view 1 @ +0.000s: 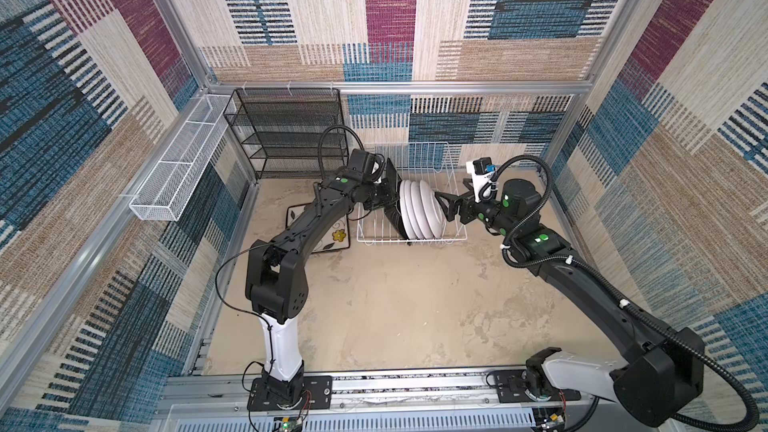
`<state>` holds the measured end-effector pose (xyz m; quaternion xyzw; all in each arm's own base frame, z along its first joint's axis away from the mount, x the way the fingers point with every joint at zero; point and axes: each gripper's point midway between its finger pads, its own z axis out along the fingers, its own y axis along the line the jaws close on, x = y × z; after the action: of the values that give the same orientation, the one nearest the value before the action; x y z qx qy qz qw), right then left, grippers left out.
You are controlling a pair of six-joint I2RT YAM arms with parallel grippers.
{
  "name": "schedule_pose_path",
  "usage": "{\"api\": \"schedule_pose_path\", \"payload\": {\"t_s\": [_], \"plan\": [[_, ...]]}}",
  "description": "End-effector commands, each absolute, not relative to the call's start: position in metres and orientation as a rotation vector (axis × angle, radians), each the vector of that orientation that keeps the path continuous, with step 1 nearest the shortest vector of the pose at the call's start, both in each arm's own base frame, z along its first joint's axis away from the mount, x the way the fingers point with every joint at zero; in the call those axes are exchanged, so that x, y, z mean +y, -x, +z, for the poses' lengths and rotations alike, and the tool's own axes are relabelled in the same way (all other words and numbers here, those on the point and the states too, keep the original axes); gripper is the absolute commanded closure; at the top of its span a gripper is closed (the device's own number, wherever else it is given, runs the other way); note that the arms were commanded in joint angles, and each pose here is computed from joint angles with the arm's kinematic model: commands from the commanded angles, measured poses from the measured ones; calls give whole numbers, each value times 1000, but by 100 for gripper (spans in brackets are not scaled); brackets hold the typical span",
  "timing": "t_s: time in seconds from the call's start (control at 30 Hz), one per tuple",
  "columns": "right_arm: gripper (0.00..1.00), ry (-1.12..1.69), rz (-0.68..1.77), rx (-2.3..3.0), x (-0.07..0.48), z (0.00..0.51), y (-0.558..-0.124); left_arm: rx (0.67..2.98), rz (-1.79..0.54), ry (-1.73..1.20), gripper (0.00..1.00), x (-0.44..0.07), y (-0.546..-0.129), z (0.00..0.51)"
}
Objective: Unload the plates from the dish rack
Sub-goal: 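Lift the dark square plate up out of the rack with the left gripper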
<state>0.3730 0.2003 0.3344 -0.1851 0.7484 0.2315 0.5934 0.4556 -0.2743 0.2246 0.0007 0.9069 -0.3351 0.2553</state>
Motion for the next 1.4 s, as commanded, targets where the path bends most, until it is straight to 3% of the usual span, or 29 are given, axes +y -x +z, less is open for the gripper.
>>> {"api": "schedule_pose_path", "payload": {"t_s": [0.0,1.37], "plan": [[1,414,538,1711,199,342,-374,2338,-938,-118,100,-279,-457,258],[1,371,582,1724,197,352,-368,2068,-730,-127,100,-231,-431,361]]}}
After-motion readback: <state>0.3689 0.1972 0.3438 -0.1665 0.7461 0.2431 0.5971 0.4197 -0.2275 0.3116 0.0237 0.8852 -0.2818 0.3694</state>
